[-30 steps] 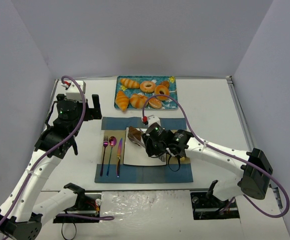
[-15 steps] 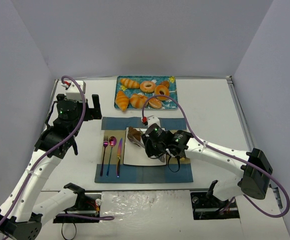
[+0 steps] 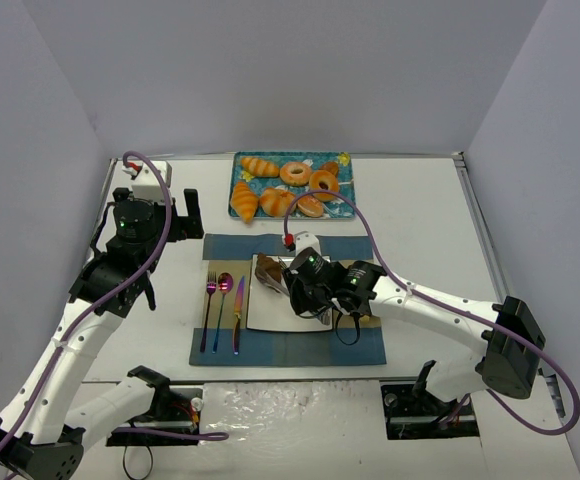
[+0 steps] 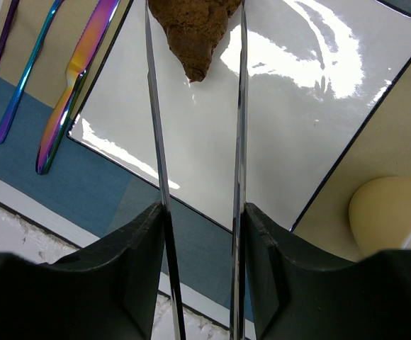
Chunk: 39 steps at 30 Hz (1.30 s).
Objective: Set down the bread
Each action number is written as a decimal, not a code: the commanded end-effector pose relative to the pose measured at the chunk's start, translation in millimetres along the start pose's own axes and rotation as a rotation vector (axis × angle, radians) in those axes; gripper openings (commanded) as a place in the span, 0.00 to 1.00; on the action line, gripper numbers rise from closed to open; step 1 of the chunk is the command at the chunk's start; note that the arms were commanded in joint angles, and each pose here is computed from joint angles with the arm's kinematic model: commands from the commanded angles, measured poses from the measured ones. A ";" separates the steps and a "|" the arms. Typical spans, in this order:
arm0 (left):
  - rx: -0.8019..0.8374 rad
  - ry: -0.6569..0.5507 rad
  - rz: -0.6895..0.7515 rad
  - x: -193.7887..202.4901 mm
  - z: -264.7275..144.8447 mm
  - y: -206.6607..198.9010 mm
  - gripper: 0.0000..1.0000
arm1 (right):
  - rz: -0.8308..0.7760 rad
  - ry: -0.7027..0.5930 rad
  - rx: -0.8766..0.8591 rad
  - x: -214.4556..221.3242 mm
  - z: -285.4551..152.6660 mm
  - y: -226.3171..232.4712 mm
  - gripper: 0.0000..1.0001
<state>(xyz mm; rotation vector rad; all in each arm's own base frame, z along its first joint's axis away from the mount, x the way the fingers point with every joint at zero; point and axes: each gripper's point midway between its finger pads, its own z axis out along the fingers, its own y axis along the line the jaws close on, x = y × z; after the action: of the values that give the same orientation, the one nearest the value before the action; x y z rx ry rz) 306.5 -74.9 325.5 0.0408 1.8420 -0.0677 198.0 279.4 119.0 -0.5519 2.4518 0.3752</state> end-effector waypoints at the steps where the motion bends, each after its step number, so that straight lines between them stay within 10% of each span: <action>1: 0.002 -0.079 -0.009 -24.1 -2.3 -1.3 0.97 | 0.007 -0.036 0.020 -9.2 -2.4 0.1 0.42; 39: 0.002 -0.079 -0.008 -24.2 -2.3 -1.2 0.97 | -0.014 -0.037 0.029 -16.4 -11.0 4.7 0.52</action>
<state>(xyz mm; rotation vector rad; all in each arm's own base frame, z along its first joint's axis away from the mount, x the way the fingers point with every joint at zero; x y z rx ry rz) 306.5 -74.9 325.5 0.0415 1.8420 -0.0672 191.4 276.1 113.5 -0.5800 2.4813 0.3275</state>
